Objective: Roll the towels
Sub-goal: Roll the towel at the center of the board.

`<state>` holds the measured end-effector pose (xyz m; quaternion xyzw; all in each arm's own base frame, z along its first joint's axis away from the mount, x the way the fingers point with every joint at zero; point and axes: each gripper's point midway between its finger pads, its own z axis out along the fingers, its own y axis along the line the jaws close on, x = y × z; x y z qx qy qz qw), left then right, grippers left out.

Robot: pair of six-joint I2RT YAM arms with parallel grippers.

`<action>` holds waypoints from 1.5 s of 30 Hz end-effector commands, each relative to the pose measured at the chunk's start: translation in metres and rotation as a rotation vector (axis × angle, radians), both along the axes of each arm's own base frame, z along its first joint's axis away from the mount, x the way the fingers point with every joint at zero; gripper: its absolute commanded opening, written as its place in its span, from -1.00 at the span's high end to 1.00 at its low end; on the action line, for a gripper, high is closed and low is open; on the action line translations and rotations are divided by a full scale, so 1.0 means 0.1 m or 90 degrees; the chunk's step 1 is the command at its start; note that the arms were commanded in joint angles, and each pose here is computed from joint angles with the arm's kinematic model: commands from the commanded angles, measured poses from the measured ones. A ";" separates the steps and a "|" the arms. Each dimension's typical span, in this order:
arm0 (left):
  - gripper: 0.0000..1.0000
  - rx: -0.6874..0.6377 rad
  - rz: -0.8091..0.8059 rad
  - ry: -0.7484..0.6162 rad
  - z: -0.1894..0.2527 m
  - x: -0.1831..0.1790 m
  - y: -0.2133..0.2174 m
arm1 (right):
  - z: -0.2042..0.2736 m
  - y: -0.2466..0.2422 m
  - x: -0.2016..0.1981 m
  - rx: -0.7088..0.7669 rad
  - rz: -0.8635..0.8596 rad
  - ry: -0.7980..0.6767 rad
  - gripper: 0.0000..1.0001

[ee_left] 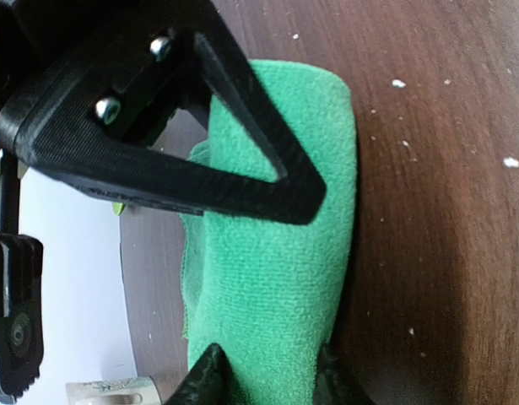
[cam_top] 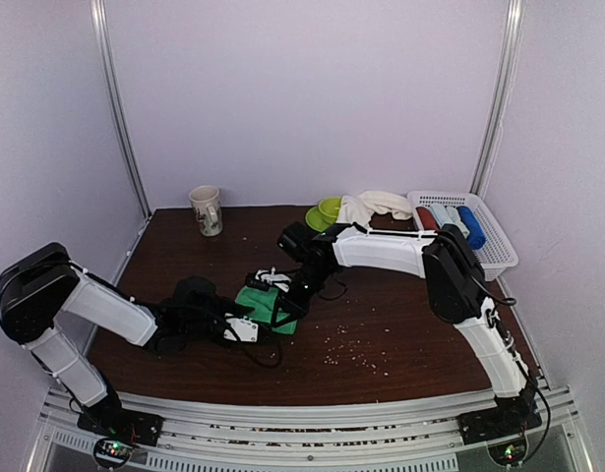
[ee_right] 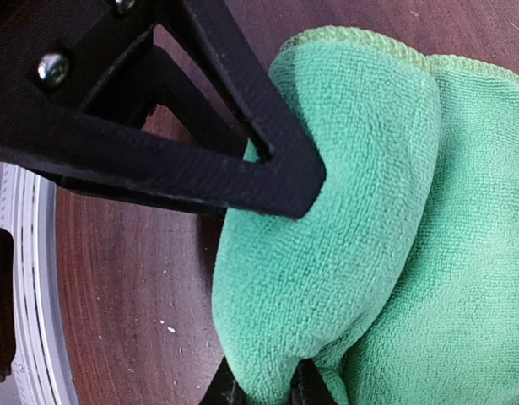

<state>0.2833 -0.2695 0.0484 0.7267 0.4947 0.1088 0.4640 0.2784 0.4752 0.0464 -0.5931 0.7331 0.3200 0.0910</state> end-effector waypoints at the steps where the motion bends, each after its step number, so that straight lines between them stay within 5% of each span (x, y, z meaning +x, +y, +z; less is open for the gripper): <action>1: 0.38 -0.005 0.024 -0.029 0.05 0.12 -0.01 | -0.50 -0.27 -0.39 -0.107 0.016 0.114 0.77; 4: 0.63 0.012 0.032 -0.026 -0.04 0.13 0.02 | -0.50 -0.27 -0.40 -0.107 0.018 0.118 0.75; 10: 0.66 0.045 0.040 -0.011 -0.21 0.10 0.10 | -0.49 -0.28 -0.40 -0.107 0.020 0.120 0.73; 14: 1.00 0.073 0.040 0.017 -0.34 0.07 0.13 | -0.48 -0.30 -0.38 -0.109 0.018 0.121 0.67; 18: 1.00 0.104 0.035 0.073 -0.48 0.00 0.14 | -0.41 -0.33 -0.33 -0.111 0.016 0.101 0.41; 26: 1.00 0.126 0.011 0.218 -0.51 -0.22 0.08 | 0.14 -0.54 0.05 -0.066 -0.083 -0.015 -0.23; 34: 1.00 0.149 0.008 0.341 -0.47 -0.31 -0.05 | 0.64 -0.98 0.37 -0.049 -0.212 -0.178 -0.36; 45: 1.00 0.178 0.043 0.502 -0.45 -0.30 -0.20 | 1.08 -1.50 0.19 0.062 -0.280 -0.464 -0.48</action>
